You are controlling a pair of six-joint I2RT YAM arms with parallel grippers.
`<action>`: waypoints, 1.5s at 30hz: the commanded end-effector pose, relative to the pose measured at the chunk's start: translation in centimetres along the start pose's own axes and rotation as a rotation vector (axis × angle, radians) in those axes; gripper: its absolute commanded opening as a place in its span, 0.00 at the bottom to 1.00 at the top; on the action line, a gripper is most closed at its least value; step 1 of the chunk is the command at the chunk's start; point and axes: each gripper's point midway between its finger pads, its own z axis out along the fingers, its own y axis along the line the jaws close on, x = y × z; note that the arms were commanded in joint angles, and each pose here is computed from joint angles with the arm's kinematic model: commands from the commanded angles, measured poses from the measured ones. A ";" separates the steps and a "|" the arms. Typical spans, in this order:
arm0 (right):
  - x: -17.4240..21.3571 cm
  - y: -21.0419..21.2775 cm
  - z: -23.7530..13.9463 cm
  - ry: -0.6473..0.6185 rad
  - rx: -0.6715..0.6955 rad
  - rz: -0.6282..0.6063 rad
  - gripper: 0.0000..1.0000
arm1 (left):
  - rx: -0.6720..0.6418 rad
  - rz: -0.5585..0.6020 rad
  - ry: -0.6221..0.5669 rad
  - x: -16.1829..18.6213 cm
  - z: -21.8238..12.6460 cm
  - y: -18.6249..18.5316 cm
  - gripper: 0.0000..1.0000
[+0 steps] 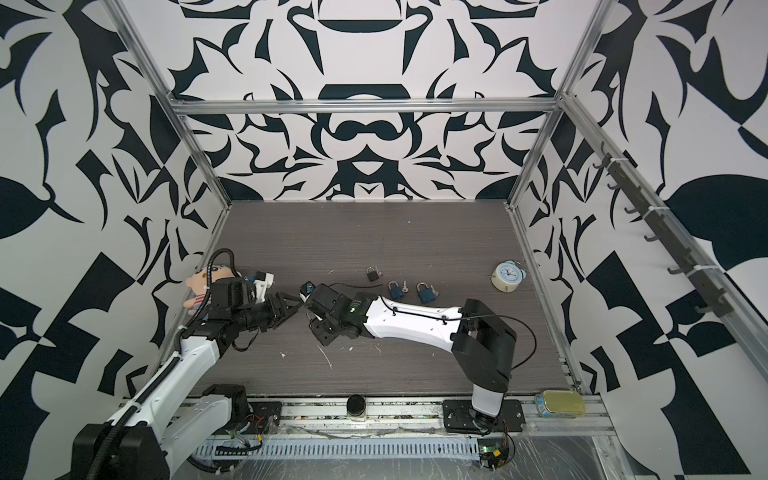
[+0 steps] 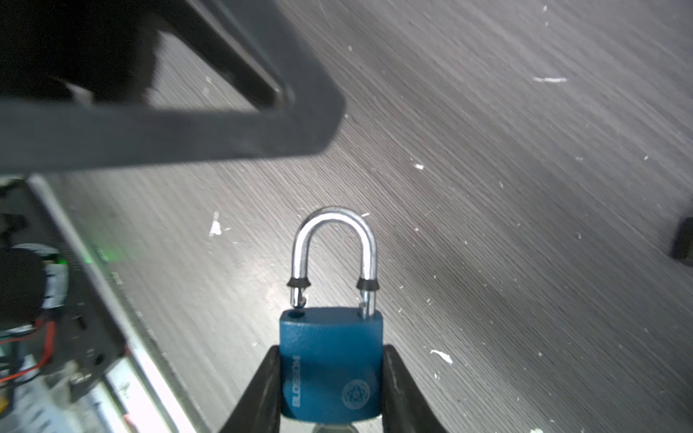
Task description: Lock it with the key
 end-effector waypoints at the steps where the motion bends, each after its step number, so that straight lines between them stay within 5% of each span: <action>1: -0.5 0.7 -1.0 -0.032 -0.063 0.004 0.00 | 0.089 0.069 0.030 0.0 0.2 -2.6 0.47; 34: -1.8 -1.1 -2.8 -0.103 -0.152 0.156 0.00 | 0.109 0.120 0.134 2.1 3.1 -4.0 0.40; 45: -2.0 -0.9 -3.2 -0.113 -0.172 0.169 0.00 | 0.101 0.117 0.127 1.9 3.4 -3.9 0.46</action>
